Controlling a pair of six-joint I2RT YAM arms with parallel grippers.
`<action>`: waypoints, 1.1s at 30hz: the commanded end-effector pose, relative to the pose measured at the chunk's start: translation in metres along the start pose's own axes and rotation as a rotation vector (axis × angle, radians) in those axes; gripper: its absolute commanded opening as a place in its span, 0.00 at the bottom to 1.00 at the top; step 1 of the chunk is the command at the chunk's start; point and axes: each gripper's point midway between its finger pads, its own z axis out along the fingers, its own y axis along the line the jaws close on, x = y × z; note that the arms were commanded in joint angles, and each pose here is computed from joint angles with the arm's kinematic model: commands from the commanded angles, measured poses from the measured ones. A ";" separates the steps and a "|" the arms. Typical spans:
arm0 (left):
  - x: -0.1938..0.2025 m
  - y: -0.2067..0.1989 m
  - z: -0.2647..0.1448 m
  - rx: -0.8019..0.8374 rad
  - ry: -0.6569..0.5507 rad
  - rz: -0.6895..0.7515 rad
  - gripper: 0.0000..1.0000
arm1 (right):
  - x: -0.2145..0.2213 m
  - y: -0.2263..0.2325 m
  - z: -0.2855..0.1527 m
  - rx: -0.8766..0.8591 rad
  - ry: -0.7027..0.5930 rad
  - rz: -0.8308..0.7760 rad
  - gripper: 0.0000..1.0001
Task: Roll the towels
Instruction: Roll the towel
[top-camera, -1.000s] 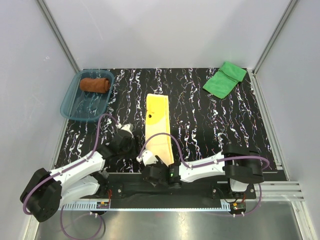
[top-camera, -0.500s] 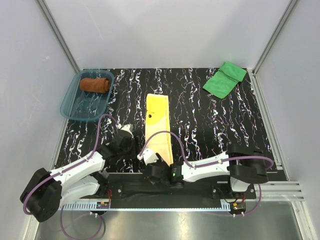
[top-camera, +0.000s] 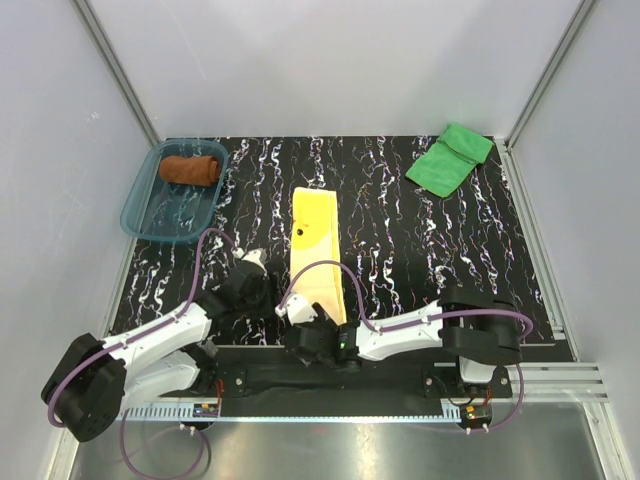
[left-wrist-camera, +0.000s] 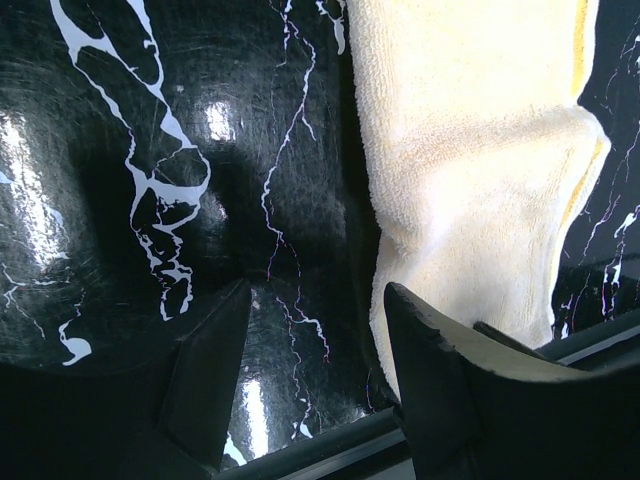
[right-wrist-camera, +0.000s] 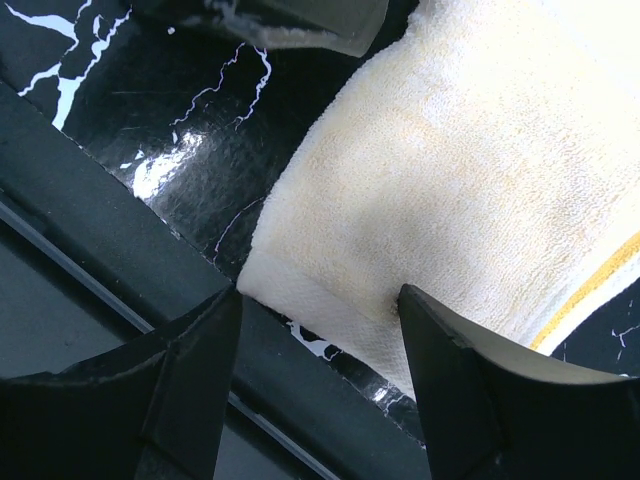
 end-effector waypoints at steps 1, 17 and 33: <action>-0.003 -0.005 0.002 0.028 -0.015 0.001 0.61 | -0.010 0.005 0.004 -0.028 -0.026 0.048 0.72; -0.005 -0.008 0.003 0.029 -0.014 0.008 0.61 | 0.009 0.024 -0.005 -0.082 0.090 0.040 0.53; -0.006 -0.009 -0.002 0.041 -0.023 0.019 0.60 | 0.007 0.037 -0.014 -0.100 0.126 0.013 0.18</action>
